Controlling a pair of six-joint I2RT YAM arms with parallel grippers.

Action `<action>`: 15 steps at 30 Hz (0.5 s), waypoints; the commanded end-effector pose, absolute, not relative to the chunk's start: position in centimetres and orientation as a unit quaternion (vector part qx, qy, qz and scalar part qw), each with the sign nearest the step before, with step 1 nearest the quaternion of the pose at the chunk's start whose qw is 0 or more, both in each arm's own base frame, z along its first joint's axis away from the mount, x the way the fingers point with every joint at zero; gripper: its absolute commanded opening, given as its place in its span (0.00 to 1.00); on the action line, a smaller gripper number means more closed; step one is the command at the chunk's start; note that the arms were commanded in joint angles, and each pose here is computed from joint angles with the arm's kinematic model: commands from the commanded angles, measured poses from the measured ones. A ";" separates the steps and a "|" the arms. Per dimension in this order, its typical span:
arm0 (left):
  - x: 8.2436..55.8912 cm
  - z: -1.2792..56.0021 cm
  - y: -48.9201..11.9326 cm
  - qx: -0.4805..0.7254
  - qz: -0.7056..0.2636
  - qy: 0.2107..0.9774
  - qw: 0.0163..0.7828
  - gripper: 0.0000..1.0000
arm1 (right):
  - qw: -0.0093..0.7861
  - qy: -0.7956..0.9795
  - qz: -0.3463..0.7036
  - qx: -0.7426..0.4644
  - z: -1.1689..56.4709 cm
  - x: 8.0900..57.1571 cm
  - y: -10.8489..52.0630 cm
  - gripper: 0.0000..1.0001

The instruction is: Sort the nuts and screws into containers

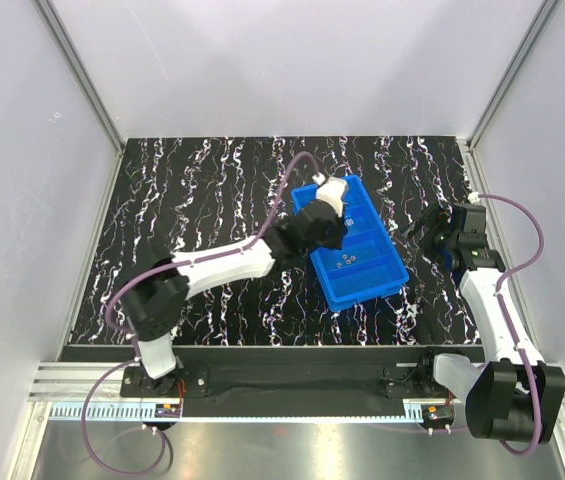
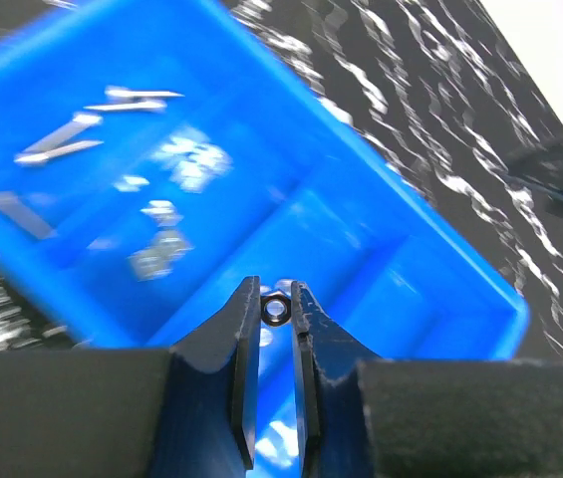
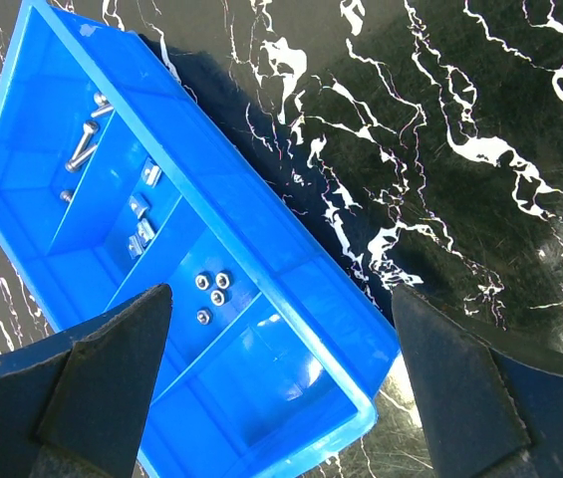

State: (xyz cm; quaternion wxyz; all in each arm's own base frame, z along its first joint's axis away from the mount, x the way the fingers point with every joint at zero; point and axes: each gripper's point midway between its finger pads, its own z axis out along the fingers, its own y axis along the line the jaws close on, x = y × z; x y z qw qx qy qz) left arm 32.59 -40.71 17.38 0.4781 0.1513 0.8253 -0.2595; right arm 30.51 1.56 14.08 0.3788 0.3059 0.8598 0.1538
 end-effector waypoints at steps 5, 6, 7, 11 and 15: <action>32.4 15.9 -46.3 0.195 -0.298 0.818 0.452 0.11 | 0.396 0.857 0.135 0.301 14.7 30.0 0.9 1.00; 32.3 14.8 -46.4 0.201 -0.289 0.824 0.444 0.11 | 0.398 0.856 0.135 0.300 14.8 30.1 0.9 1.00; 32.3 14.3 -46.6 0.207 -0.284 0.826 0.441 0.11 | 0.398 0.856 0.137 0.300 14.7 30.1 0.9 1.00; 32.6 13.1 -46.5 0.216 -0.263 0.837 0.428 0.19 | 0.395 0.857 0.136 0.301 14.6 30.1 0.9 1.00; 32.4 16.3 -45.8 0.207 -0.277 0.823 0.450 0.50 | 0.396 0.857 0.136 0.300 14.6 30.2 0.9 1.00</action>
